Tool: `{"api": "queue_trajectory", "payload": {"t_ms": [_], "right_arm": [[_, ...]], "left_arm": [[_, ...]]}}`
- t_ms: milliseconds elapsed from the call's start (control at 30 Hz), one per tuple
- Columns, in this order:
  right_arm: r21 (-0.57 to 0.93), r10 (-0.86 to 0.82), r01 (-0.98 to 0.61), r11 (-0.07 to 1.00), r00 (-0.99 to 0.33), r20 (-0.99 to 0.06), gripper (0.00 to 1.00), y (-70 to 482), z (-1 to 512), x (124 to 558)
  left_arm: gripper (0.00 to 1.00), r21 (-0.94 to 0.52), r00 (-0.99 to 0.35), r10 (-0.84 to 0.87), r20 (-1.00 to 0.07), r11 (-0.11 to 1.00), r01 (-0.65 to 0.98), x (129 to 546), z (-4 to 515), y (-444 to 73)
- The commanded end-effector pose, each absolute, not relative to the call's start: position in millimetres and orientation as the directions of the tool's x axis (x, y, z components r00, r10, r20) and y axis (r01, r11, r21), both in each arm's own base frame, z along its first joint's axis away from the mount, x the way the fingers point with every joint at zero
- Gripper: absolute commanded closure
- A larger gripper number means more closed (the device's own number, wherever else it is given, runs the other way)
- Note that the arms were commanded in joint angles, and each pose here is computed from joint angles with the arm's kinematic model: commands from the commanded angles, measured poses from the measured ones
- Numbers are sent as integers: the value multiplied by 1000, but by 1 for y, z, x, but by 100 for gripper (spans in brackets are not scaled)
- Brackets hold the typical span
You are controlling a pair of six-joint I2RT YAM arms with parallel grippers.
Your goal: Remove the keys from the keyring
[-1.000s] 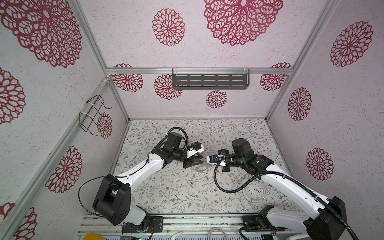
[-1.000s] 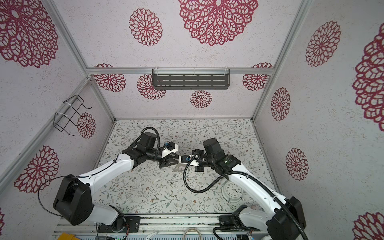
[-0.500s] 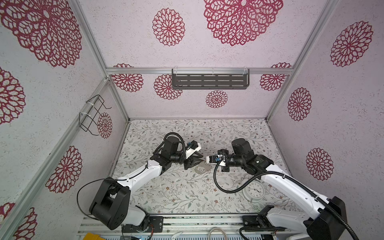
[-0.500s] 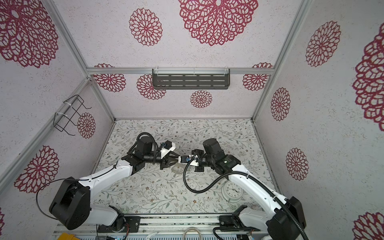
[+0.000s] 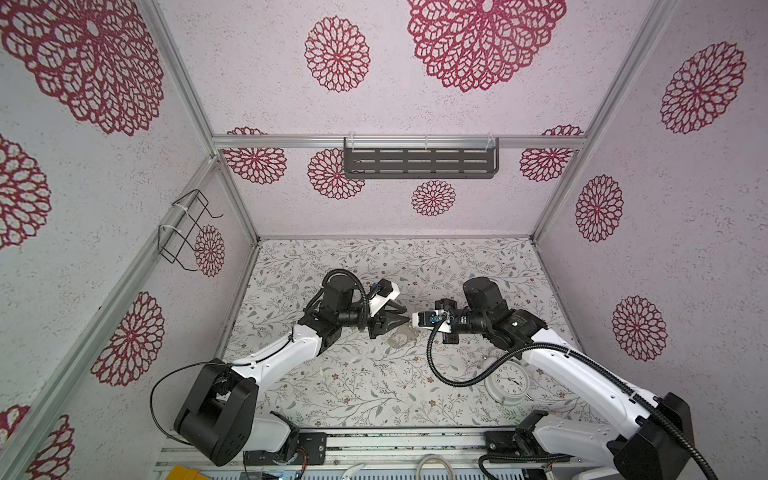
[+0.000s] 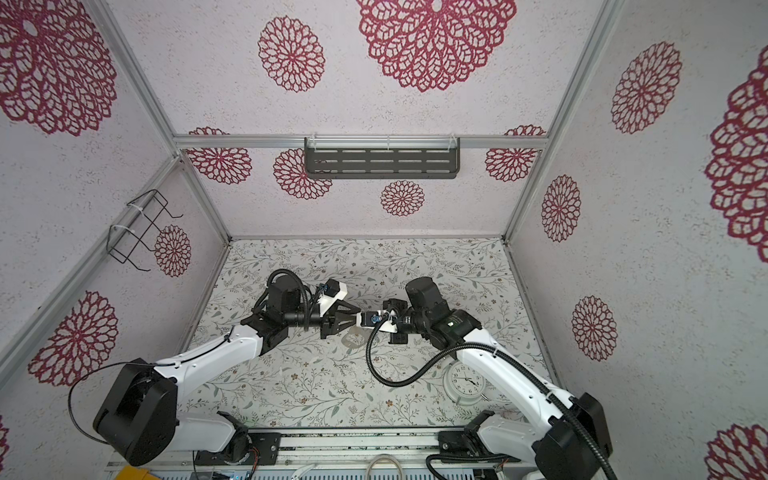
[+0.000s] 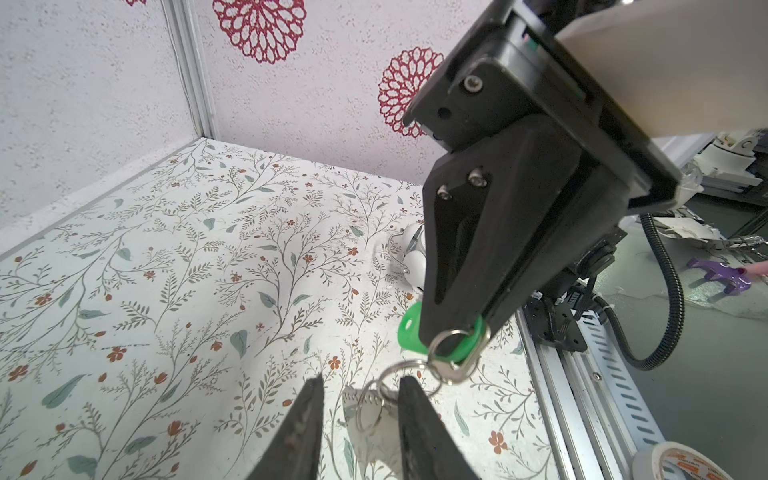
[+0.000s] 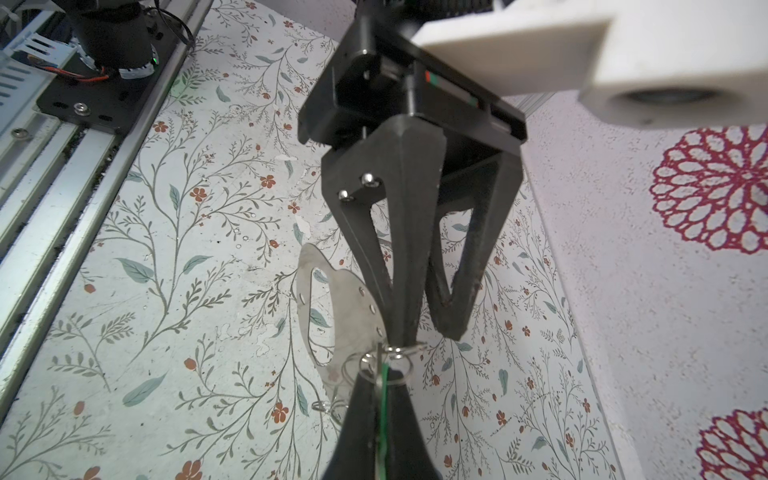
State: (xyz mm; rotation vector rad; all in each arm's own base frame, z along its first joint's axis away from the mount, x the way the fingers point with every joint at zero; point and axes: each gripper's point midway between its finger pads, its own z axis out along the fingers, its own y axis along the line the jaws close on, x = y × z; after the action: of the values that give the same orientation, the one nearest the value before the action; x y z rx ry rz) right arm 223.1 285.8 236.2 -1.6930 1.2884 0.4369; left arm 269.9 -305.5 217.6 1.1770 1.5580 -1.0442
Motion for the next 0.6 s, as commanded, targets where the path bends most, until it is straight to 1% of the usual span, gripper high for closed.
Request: {"api": "queue_trajectory", "payload": {"t_ms": [0, 233, 567], "right_arm": [[-508, -517, -861, -7, 438, -735, 100, 291, 261, 223], [-525, -522, -851, -7, 450, -724, 100, 291, 263, 224], [-543, -536, -840, -24, 469, -702, 100, 291, 262, 226]], "left_arm": [[67, -93, -124, 192, -973, 162, 982, 265, 226, -310], [69, -116, -143, 216, -966, 132, 984, 259, 219, -313], [69, -117, -134, 263, -956, 80, 990, 251, 213, -315]]}}
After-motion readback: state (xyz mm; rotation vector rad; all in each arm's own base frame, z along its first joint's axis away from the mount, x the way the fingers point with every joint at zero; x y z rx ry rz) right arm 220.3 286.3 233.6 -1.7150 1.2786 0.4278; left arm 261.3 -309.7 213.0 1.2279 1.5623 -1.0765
